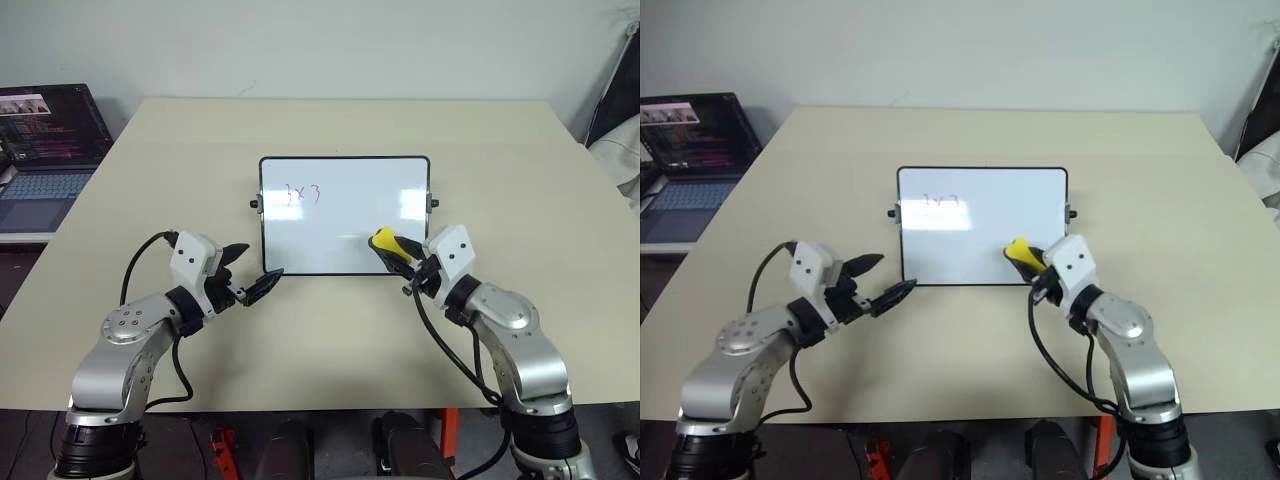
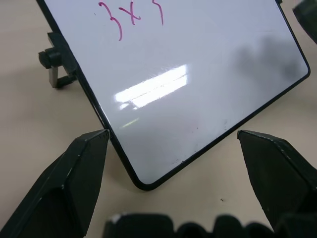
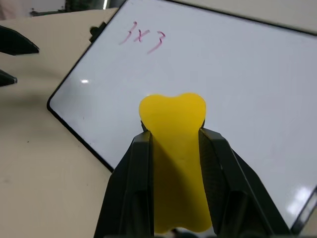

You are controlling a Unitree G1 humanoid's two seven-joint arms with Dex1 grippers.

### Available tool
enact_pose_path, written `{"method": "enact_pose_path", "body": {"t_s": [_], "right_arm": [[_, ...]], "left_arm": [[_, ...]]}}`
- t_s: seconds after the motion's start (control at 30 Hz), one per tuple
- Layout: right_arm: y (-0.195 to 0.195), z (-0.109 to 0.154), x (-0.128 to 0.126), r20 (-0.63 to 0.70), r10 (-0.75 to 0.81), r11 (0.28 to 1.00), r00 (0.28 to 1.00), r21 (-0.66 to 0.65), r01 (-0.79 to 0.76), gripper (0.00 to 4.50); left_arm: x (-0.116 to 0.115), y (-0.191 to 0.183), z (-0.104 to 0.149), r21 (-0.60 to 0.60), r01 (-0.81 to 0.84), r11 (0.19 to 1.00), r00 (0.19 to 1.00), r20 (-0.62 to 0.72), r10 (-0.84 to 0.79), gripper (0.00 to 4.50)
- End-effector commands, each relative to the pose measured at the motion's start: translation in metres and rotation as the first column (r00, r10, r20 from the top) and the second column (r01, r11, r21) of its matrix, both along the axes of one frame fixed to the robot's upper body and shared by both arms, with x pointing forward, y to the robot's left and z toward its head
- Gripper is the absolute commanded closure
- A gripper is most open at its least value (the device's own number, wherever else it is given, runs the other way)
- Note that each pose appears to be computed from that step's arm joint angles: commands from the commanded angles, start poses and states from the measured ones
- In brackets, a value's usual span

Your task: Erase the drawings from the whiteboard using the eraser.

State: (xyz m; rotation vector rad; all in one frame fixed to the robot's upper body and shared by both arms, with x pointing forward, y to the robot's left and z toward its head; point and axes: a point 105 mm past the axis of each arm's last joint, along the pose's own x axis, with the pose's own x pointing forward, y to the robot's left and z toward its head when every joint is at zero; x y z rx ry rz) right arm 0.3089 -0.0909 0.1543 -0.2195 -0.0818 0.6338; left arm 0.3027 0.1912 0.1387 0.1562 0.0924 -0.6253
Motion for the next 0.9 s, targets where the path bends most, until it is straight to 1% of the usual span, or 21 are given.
{"method": "enact_pose_path", "body": {"t_s": [0.03,0.3,0.47,0.57,0.63,0.67,0.73,0.77,0.87,0.9], "right_arm": [[0.001,0.021,-0.004,0.111,-0.023,0.998,0.994,0.053,0.017,3.54],[0.016,0.021,-0.004,0.127,0.021,0.998,0.992,0.058,-0.028,3.54],[0.027,0.027,0.003,0.14,0.061,0.998,0.988,0.019,-0.064,3.54],[0.042,0.036,0.016,0.148,0.119,0.992,0.982,-0.051,-0.113,3.54],[0.051,0.052,0.033,0.157,0.136,0.989,0.978,-0.079,-0.125,3.54],[0.057,0.061,0.041,0.164,0.153,0.984,0.975,-0.113,-0.135,3.54],[0.069,0.073,0.052,0.2,0.198,0.964,0.96,-0.216,-0.153,3.54],[0.074,0.076,0.059,0.197,0.209,0.954,0.958,-0.257,-0.155,3.54],[0.088,0.078,0.079,0.142,0.246,0.913,0.959,-0.367,-0.18,3.54],[0.094,0.078,0.086,0.143,0.263,0.882,0.954,-0.437,-0.178,3.54]], "left_arm": [[0.0,0.001,0.012,0.002,-0.003,1.0,0.999,0.043,0.003,0.0],[0.001,0.0,0.014,0.006,-0.004,1.0,0.999,0.044,0.004,0.0],[0.003,0.0,0.013,0.012,-0.009,1.0,0.999,0.035,0.009,0.0],[0.005,0.0,0.014,0.017,-0.008,1.0,0.999,0.035,0.008,0.0],[0.008,-0.001,0.016,0.031,0.003,1.0,0.999,0.037,-0.004,0.0],[0.009,-0.001,0.018,0.042,0.008,0.999,0.999,0.035,-0.01,0.0],[0.011,-0.002,0.018,0.072,0.02,0.997,0.999,0.031,-0.022,0.0],[0.012,-0.002,0.019,0.083,0.028,0.996,0.999,0.027,-0.03,0.0],[0.014,-0.005,0.021,0.106,0.057,0.993,0.998,0.026,-0.06,0.0],[0.014,-0.006,0.021,0.11,0.065,0.992,0.997,0.025,-0.068,0.0]]}}
